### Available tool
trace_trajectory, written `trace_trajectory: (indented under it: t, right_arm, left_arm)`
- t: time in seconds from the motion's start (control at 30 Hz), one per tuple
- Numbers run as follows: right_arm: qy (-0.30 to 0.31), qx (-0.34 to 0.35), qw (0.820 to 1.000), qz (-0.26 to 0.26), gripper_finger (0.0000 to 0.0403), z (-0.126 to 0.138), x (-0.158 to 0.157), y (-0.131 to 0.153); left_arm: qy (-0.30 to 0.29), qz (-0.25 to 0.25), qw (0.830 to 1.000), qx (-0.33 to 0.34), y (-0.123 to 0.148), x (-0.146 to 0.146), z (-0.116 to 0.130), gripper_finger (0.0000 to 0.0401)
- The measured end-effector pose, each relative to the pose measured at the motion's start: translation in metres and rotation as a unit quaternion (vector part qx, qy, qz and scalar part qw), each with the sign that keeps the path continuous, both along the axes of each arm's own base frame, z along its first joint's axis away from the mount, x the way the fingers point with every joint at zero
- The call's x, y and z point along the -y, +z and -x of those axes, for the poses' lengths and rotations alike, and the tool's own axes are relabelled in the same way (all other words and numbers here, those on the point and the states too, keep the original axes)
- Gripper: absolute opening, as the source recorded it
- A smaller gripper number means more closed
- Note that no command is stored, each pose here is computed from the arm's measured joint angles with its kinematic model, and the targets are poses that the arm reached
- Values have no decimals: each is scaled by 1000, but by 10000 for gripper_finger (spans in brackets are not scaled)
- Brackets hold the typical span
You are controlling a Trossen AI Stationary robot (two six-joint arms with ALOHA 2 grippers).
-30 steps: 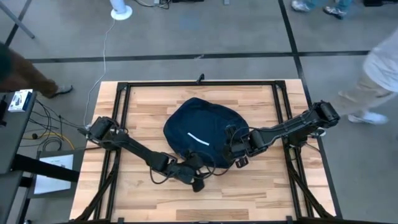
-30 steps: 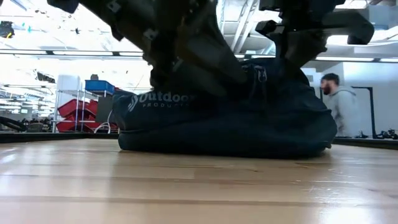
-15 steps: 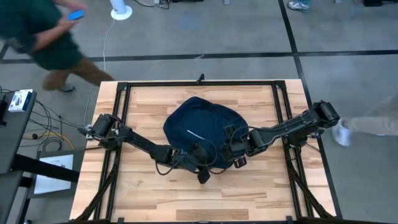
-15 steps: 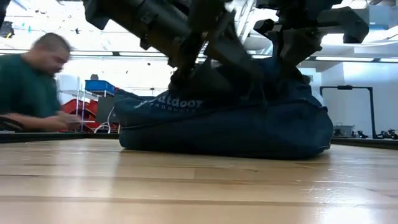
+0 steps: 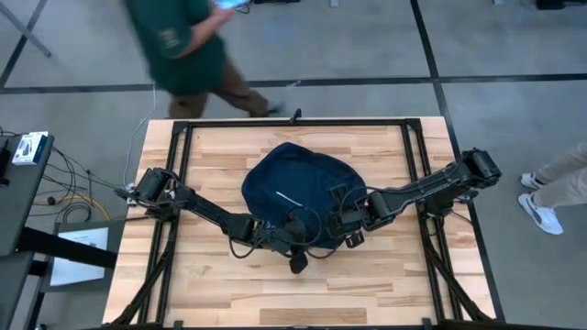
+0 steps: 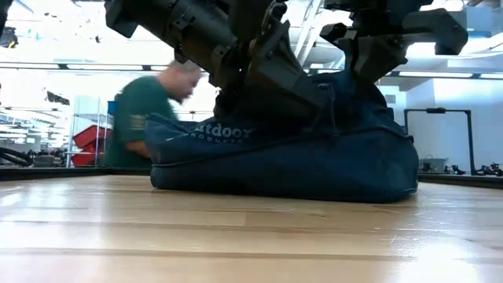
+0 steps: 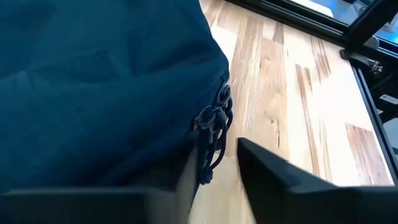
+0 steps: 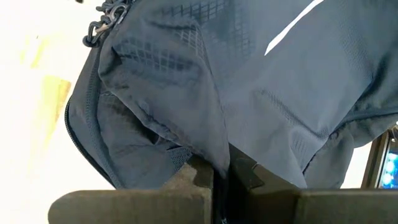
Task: Unpack backpack
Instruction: Open the blue backpack
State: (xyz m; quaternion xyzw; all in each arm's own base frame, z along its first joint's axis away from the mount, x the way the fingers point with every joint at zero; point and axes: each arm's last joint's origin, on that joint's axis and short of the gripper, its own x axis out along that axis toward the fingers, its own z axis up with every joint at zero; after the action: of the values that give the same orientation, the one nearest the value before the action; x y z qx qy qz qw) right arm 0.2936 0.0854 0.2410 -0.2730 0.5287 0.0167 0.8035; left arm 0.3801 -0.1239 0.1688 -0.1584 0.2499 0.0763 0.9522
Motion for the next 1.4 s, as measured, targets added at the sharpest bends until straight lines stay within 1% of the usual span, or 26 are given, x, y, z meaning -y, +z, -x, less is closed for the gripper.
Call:
trace_trajectory:
  t: [0.07,0.1,0.13,0.27,0.37,0.47,0.57,0.77,0.87,0.93,1.0,1.1,1.17,1.3,1.4]
  right_arm:
    - [0,0,1000,0,0,0,0,0]
    - [0,0,1000,0,0,0,0,0]
    - [0,0,1000,0,0,0,0,0]
    - [0,0,1000,0,0,0,0,0]
    - [-1,-1,1000,0,0,0,0,0]
    - [-7,1,1000,-3,0,0,0,0]
    - [-11,0,1000,-4,0,1,0,0]
    - [-7,-8,1000,-2,0,3,-2,-1]
    - [-2,-9,1000,0,0,4,-5,-1]
    - [-1,-9,1000,-1,0,4,-5,-1]
    - [-2,-7,1000,-1,0,4,-5,-1]
    - [-6,-4,1000,-3,0,2,-3,0]
    - [-7,-3,1000,-3,0,2,-2,0]
    - [-8,-3,1000,-3,0,2,-2,0]
    - [-8,-3,1000,-3,0,2,-2,0]
  left_arm:
    - [-1,-2,1000,-1,0,0,0,31]
    - [-1,-2,1000,-3,0,0,0,16]
    - [-1,-2,1000,-3,0,0,0,9]
    - [-6,1,1000,-4,-1,1,1,4]
    - [-26,13,1000,-11,0,6,3,1]
    - [-38,22,999,-26,4,13,10,0]
    - [-37,24,998,-42,11,18,18,0]
    - [-21,-4,998,-66,25,25,37,0]
    - [-2,-22,996,-84,28,24,45,0]
    - [2,-20,996,-85,28,24,45,0]
    - [10,-10,997,-75,29,22,42,0]
    - [51,24,997,-53,23,16,32,0]
    - [64,48,996,-45,16,12,25,6]
    - [37,116,991,-48,10,9,17,37]
    - [34,125,991,-35,8,10,13,70]
